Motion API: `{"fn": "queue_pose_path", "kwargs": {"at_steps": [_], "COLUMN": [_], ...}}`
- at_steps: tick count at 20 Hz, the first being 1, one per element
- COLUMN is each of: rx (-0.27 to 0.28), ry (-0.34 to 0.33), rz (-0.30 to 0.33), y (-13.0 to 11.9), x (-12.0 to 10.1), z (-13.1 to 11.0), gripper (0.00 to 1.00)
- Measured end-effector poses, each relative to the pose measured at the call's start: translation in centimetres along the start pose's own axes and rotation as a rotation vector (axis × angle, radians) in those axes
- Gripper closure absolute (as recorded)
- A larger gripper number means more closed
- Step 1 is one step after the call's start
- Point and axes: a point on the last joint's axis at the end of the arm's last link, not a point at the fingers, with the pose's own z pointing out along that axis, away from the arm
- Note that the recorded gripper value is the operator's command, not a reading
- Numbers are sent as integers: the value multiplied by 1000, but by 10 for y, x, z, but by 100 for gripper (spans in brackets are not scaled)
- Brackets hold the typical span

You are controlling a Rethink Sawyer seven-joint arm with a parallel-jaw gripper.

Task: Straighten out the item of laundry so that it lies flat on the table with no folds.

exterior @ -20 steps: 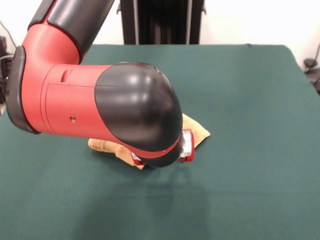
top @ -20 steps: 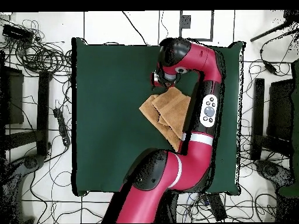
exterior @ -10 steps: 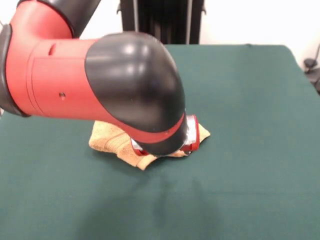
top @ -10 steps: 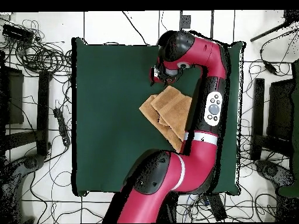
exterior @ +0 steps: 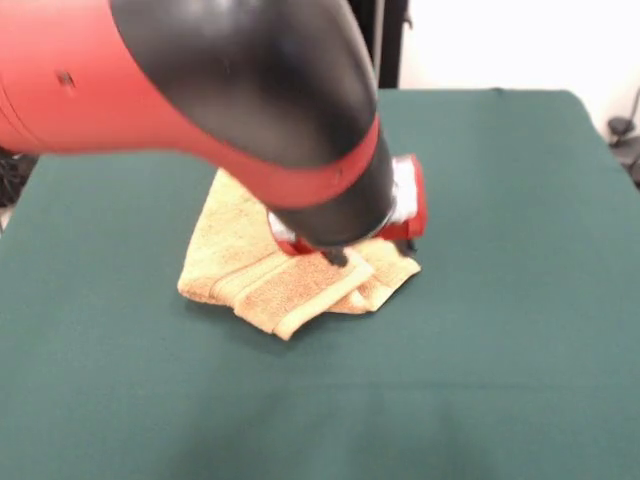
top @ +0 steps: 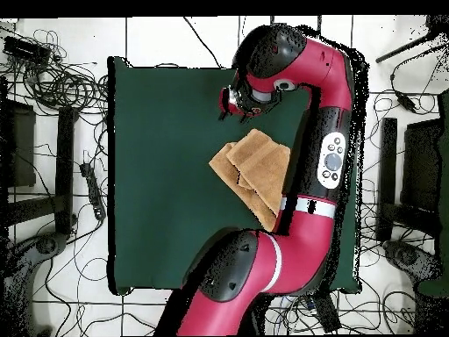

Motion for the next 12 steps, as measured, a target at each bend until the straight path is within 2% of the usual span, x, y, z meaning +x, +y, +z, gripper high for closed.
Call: {"fn": "queue_pose_path", "kwargs": {"at_steps": [5, 9, 12], "rx": [-9, 22, 88], "ry": [22, 19, -3], "rz": [31, 45, 75], "y": [9, 5, -8], "x": [10, 8, -2], "z": [-23, -18, 2], "gripper": [0, 0, 0]}}
